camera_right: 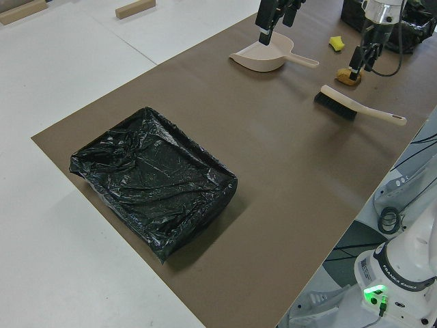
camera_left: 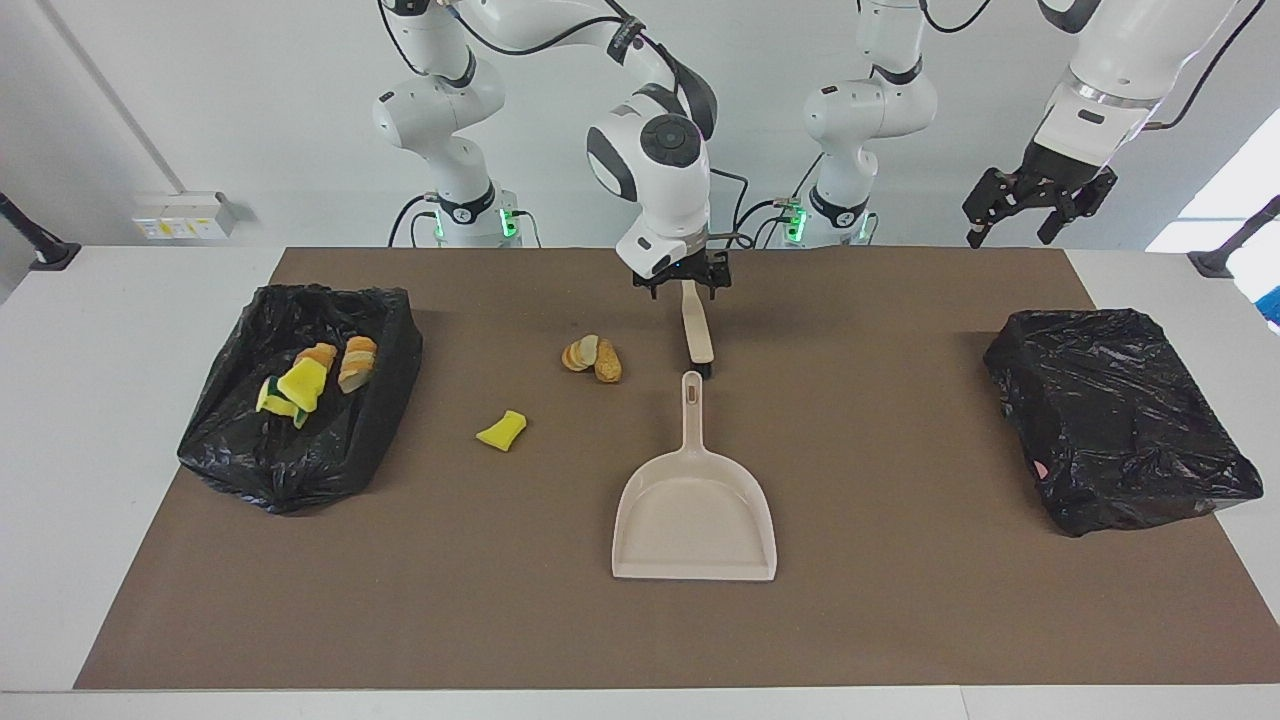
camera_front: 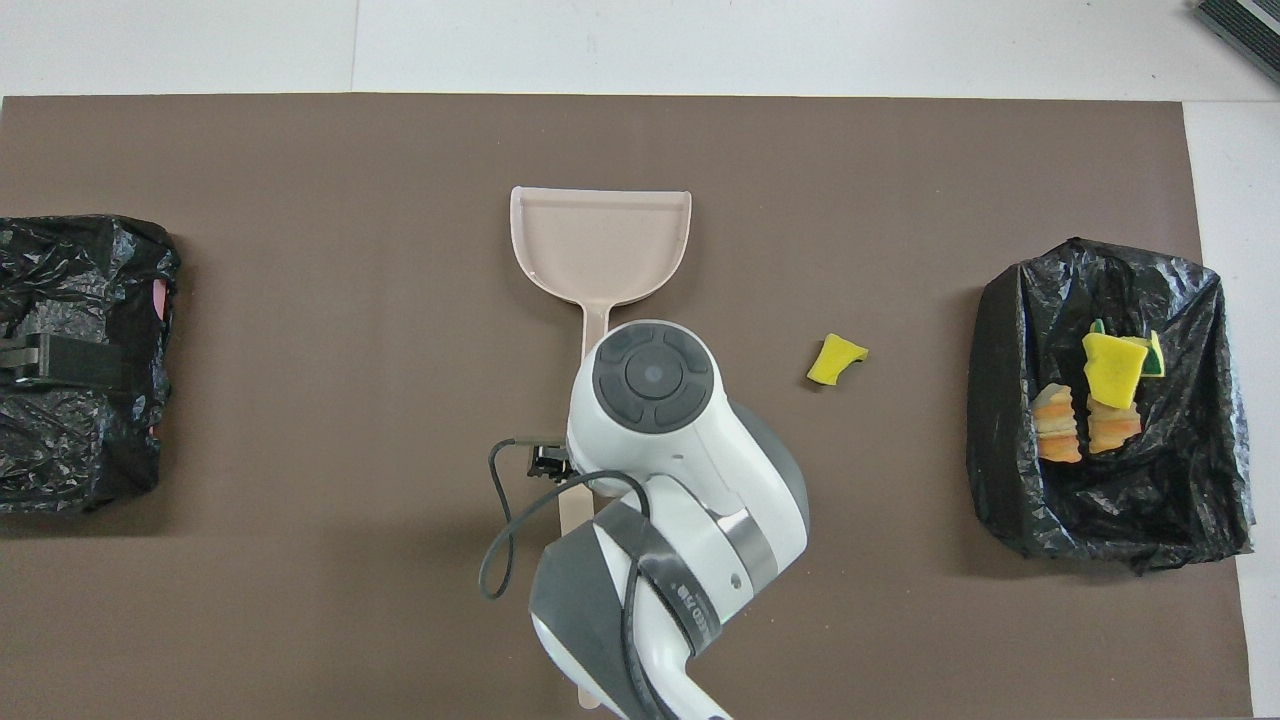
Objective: Sweep and dump trash in bin
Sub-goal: 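Set the dustpan down mid-table with the right gripper and withdraw, then grasp the dustpan with the left gripper while the right gripper grasps the brush, then place the dustpan beside the debris with the left gripper while the right brushes, then sweep the sponge and crusts into the dustpan with the right gripper's brush, then carry the loaded dustpan with the left gripper toward the farther black bin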
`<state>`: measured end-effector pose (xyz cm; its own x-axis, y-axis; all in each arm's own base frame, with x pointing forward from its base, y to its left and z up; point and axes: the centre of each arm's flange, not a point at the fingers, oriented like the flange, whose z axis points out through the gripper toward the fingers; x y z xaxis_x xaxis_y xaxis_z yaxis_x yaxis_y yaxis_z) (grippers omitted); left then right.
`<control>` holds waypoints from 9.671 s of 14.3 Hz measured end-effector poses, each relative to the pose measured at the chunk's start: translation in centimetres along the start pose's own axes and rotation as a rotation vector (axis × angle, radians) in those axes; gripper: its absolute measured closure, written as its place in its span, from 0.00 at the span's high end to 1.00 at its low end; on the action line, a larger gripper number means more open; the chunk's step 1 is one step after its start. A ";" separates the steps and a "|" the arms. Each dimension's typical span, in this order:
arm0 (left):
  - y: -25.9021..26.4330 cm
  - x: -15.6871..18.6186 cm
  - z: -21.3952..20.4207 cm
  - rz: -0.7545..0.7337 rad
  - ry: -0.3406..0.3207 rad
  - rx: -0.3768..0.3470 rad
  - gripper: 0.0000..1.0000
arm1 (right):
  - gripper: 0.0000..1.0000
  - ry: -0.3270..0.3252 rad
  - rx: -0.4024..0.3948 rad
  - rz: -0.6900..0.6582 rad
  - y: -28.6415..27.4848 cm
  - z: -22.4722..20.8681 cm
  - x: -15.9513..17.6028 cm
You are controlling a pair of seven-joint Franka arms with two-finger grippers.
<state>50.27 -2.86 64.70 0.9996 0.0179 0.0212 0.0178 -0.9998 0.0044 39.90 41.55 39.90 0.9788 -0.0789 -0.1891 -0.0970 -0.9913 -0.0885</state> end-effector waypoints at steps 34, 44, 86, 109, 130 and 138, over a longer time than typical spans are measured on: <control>23.0 4.8 13.2 0.147 -0.014 -0.067 1.00 | 0.27 0.023 -0.089 0.039 6.7 -1.5 -6.3; 31.4 5.3 23.3 0.095 0.015 -0.122 1.00 | 0.27 0.053 -0.397 0.013 19.3 -4.1 0.1; 13.0 0.6 17.0 0.965 -0.297 -0.039 0.32 | 0.27 -0.043 0.022 -0.204 24.2 -2.4 6.7; 14.0 -10.4 26.8 1.361 -0.213 -0.004 0.32 | 0.27 -0.014 -0.025 -0.163 19.0 4.0 0.7; 13.8 -9.8 26.8 1.357 -0.150 0.014 0.32 | 0.27 -0.155 0.244 -0.220 4.7 -1.0 -1.4; 6.9 -5.5 21.9 1.182 -0.078 0.032 0.32 | 0.27 -0.127 0.032 -0.159 6.6 -5.9 -2.3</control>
<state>45.34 -9.91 42.71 0.3947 -0.9164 -0.0656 -0.9185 -0.3954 -0.0026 38.04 34.57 45.50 0.9517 0.0940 -0.2923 0.0490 -0.9862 -0.1579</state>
